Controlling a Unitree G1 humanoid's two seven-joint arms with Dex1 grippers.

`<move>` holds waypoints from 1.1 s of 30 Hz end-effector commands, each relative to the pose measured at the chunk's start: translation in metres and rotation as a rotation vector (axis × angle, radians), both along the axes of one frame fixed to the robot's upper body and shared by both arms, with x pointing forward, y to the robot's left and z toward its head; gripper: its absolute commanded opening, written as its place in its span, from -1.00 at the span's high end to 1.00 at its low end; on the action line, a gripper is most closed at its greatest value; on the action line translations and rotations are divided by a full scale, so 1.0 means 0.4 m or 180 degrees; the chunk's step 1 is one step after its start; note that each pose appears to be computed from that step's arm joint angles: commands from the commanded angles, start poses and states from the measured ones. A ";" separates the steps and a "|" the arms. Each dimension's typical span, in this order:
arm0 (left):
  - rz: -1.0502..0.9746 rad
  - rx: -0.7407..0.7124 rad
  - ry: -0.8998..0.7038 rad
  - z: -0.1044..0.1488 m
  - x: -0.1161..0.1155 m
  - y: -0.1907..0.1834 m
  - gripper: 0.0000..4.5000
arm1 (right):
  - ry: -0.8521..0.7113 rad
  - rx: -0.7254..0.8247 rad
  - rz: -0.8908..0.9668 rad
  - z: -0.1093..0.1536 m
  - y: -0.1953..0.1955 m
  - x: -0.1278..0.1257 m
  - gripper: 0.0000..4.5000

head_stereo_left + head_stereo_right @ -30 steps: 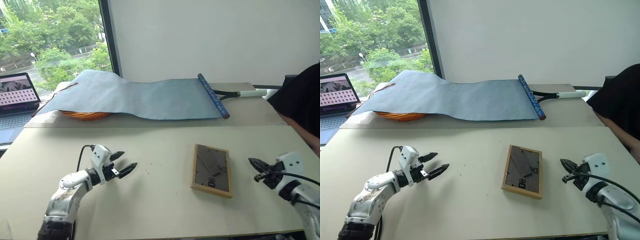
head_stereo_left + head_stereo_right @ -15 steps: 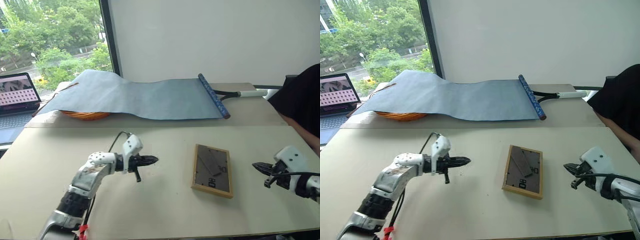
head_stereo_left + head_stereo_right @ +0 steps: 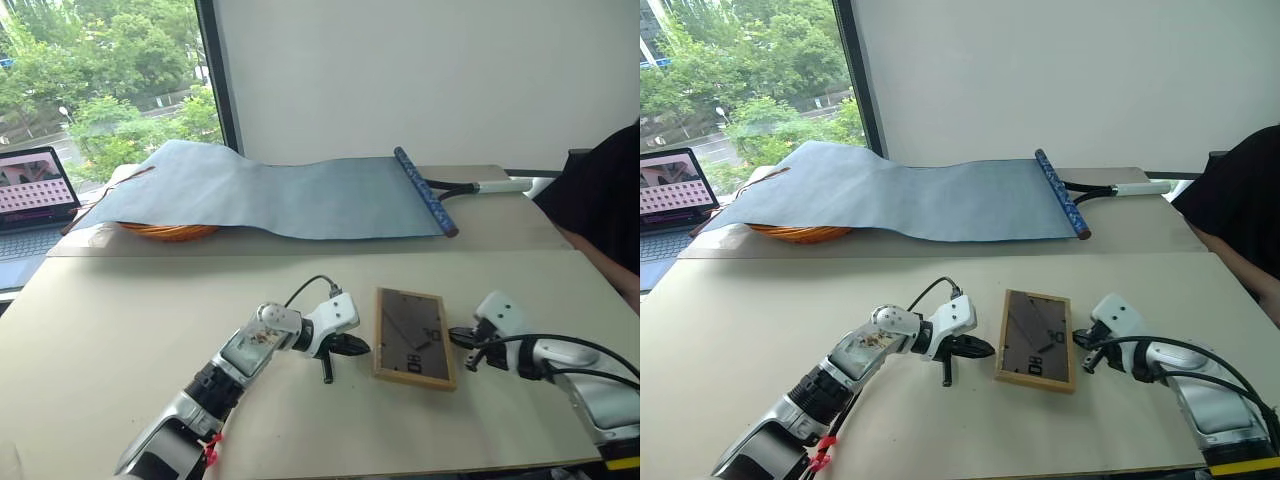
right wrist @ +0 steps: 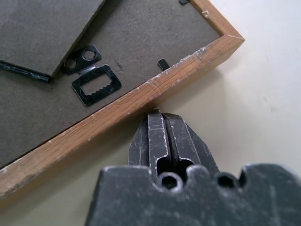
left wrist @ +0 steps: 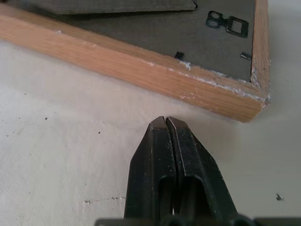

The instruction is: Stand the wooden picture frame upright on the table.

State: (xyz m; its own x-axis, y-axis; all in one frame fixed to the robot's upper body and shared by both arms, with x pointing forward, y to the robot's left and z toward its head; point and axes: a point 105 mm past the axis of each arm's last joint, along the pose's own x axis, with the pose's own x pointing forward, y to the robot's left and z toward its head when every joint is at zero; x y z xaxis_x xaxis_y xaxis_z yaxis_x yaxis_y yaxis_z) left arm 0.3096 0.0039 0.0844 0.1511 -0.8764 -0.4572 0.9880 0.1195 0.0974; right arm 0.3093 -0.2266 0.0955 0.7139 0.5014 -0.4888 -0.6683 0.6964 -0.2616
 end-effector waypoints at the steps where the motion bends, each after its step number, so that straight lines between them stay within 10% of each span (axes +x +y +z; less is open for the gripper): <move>1: 0.0098 0.0116 0.0051 -0.021 -0.002 0.035 0.97 | 0.0001 0.0066 0.0369 -0.005 0.076 0.003 1.00; 21: 0.1298 0.0448 0.0291 -0.030 -0.054 0.374 0.97 | 0.0295 0.0435 0.1165 -0.041 0.349 -0.017 1.00; 33: 0.2752 -0.0946 0.1067 0.105 -0.016 0.512 0.86 | 0.0126 0.0104 0.0827 0.031 0.174 0.013 1.00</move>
